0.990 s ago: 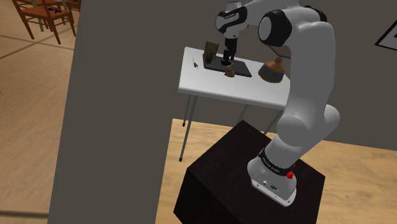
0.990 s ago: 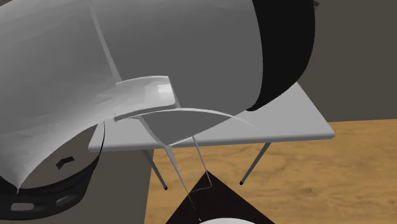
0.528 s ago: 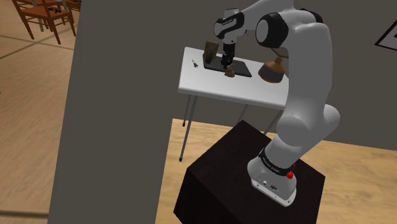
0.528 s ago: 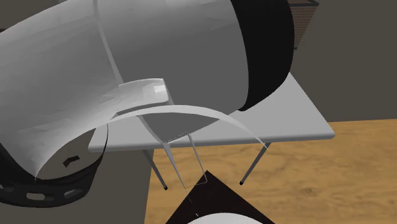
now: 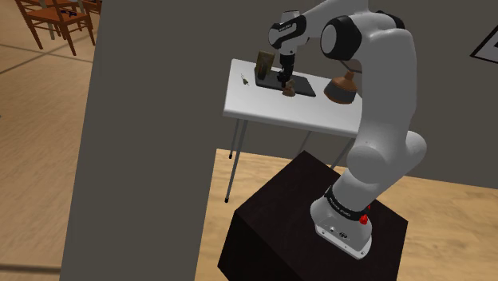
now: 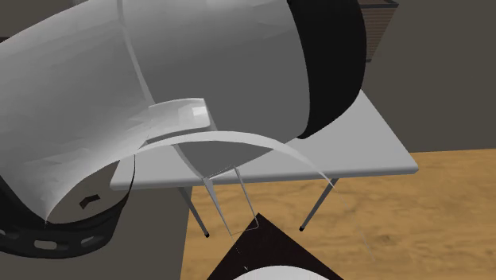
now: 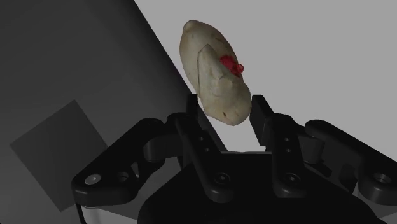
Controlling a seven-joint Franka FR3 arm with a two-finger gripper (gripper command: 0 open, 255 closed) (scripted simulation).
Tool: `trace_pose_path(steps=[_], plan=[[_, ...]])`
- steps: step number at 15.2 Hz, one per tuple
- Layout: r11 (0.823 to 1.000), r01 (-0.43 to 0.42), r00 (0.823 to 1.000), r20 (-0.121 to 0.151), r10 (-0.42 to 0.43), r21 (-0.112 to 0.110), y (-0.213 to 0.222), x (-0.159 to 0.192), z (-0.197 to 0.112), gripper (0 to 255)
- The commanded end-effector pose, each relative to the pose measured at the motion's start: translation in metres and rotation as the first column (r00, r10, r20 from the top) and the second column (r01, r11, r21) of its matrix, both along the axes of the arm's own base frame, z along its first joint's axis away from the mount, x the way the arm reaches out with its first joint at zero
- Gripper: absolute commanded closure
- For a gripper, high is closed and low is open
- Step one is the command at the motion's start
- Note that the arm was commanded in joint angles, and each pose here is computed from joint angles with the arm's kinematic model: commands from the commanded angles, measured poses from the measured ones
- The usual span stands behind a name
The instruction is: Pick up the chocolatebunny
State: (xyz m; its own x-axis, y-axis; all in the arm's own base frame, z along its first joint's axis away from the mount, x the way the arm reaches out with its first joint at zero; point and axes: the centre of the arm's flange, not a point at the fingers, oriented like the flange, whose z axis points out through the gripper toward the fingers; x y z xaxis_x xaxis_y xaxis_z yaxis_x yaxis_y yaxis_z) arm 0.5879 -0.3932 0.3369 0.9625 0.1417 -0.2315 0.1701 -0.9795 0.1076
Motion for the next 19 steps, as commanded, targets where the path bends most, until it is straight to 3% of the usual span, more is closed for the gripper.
trace_pose_path(steps=[1, 19], plan=[[1.0, 0.001, 1.0, -0.003, -0.001, 0.0, -0.001, -0.001, -0.002, 255], [1.0, 0.002, 1.0, -0.003, -0.002, 0.0, 0.0, -0.001, 0.079, 255]])
